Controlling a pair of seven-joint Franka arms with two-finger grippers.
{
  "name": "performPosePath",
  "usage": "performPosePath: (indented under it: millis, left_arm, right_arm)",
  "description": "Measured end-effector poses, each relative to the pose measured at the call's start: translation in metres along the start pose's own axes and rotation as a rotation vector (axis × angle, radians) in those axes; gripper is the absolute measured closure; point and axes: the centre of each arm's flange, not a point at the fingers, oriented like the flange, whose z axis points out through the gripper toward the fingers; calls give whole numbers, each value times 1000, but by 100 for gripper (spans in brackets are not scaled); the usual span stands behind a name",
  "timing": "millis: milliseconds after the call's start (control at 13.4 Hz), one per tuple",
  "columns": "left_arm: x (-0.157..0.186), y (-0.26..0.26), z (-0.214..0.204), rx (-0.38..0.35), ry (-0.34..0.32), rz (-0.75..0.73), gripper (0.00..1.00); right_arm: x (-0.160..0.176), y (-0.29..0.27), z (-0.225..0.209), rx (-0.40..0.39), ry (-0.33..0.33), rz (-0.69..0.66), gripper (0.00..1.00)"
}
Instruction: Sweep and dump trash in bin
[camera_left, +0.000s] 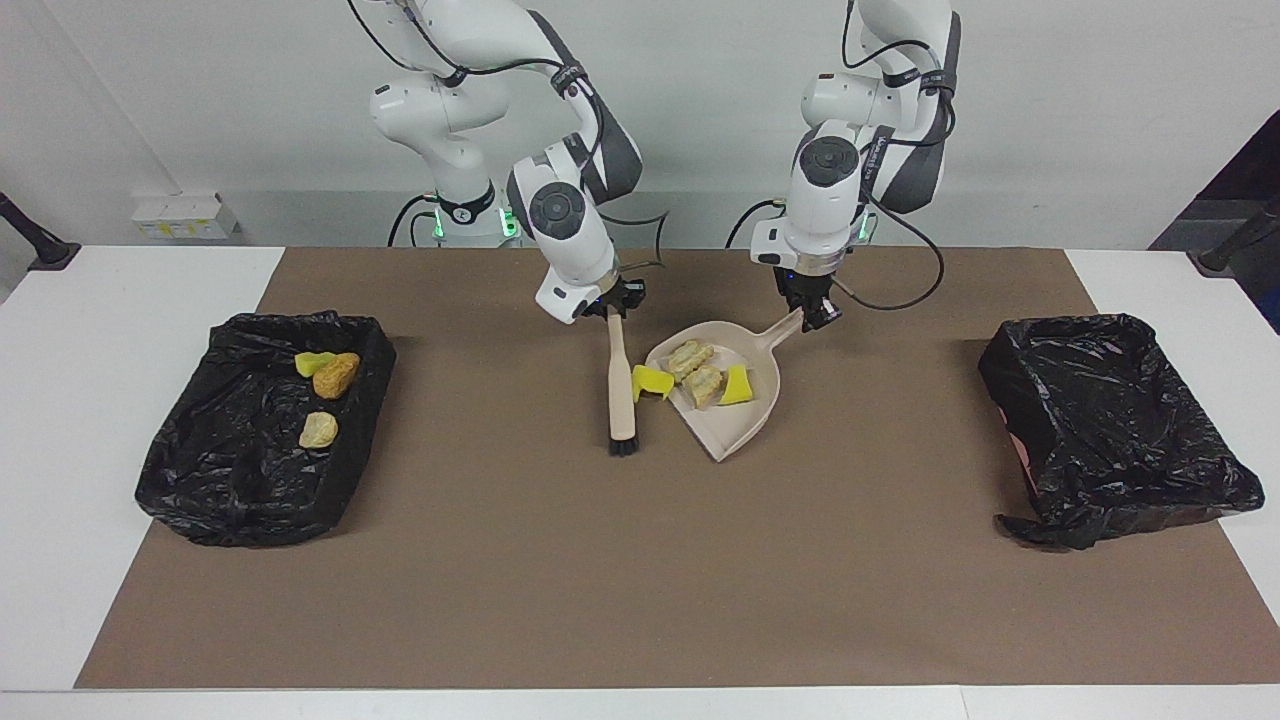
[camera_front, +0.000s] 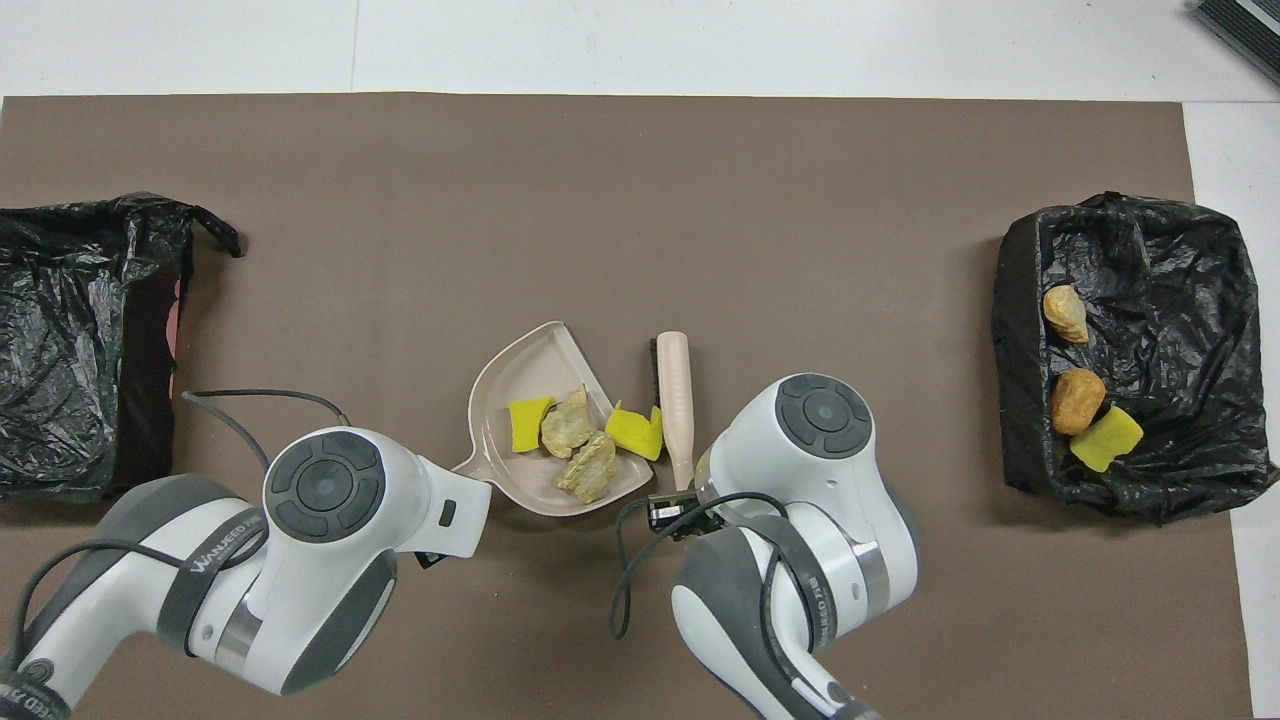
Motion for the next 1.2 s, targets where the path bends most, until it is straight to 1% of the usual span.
performPosePath:
  millis: [150, 374, 674, 973, 1198]
  left_arm:
    - [-2, -2, 1, -11, -1, -19, 68]
    - [-15, -17, 4, -46, 3, -144, 68]
    - [-33, -41, 2, -56, 14, -232, 68]
    - [-48, -56, -7, -51, 36, -284, 68]
    - [-54, -59, -11, -89, 63, -332, 68]
  right_arm:
    - [-4, -24, 2, 7, 0, -38, 74]
    - [-14, -54, 1, 8, 11, -95, 74]
    - [-17, -69, -8, 17, 29, -121, 74]
    - [-15, -76, -19, 29, 49, -131, 74]
    - [-15, -81, -27, 37, 63, -139, 74]
